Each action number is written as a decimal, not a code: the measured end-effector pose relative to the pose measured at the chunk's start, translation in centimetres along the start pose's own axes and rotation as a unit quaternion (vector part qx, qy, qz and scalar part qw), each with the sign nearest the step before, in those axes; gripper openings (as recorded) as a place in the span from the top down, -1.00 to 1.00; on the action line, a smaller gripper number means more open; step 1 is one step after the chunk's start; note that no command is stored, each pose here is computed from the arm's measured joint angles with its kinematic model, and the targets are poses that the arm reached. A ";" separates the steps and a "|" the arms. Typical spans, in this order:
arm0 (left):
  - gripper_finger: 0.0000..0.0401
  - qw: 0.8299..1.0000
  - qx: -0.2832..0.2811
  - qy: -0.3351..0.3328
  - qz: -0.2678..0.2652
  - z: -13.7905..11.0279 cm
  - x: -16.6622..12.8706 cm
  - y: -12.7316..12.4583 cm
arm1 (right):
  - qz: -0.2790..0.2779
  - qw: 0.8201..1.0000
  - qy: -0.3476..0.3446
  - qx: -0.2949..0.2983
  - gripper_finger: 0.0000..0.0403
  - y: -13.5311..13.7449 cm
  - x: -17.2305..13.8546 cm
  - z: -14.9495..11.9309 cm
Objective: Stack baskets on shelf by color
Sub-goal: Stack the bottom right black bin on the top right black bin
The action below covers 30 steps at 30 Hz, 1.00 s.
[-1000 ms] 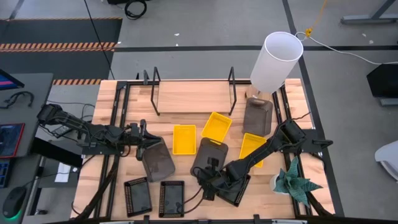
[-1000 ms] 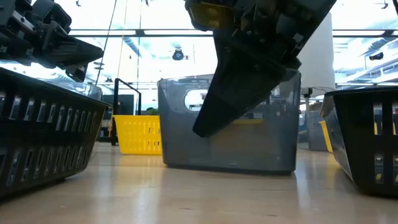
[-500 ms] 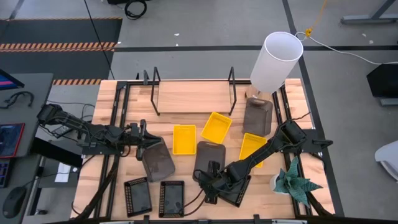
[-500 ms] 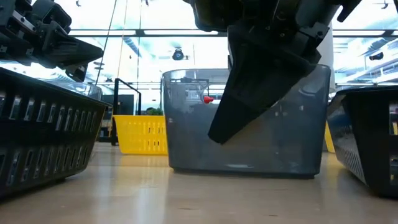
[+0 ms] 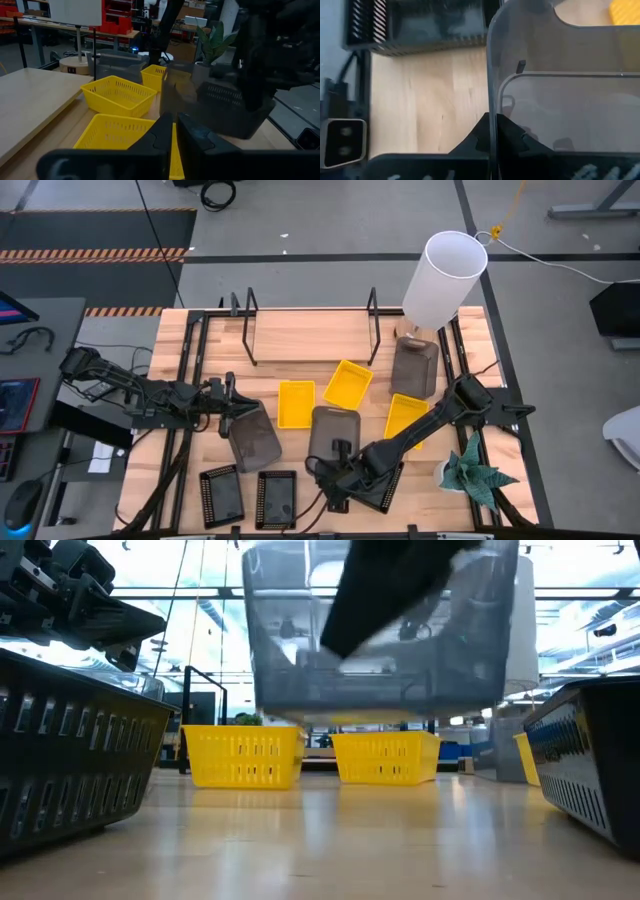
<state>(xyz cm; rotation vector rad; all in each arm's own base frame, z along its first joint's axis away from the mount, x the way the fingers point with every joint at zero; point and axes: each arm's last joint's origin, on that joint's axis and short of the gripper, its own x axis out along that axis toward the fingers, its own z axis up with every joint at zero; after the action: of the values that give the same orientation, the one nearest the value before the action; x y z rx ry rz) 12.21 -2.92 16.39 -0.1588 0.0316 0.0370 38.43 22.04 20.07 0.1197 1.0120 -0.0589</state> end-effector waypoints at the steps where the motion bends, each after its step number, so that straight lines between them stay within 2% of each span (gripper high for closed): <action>1: 0.86 1.000 0.000 0.000 0.000 0.0 0.0 0.0 | -0.004 1.000 0.003 -0.004 0.95 0.0 -0.4 0.3; 8: 0.81 1.000 0.000 0.000 0.000 0.0 0.0 0.0 | -0.014 0.999 0.029 -0.043 0.94 -0.3 -3.6 1.2; 14: 0.83 1.000 0.000 0.001 0.000 0.0 0.0 0.0 | -0.007 0.999 0.011 -0.038 0.95 -2.3 -7.8 0.7; 20: 0.86 1.000 0.000 0.001 0.000 0.0 0.0 0.0 | -0.006 1.000 0.012 -0.008 0.95 -5.4 -10.8 -2.5; 30: 0.80 1.000 0.001 0.001 0.000 0.0 0.0 0.0 | 0.004 1.000 0.009 0.018 0.95 -11.3 -16.1 -7.9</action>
<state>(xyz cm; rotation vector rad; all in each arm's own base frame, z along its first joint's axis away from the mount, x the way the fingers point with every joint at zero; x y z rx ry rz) 12.21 -2.92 16.36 -0.1579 0.0344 0.0370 22.13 11.76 28.77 0.1580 1.0295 -0.0690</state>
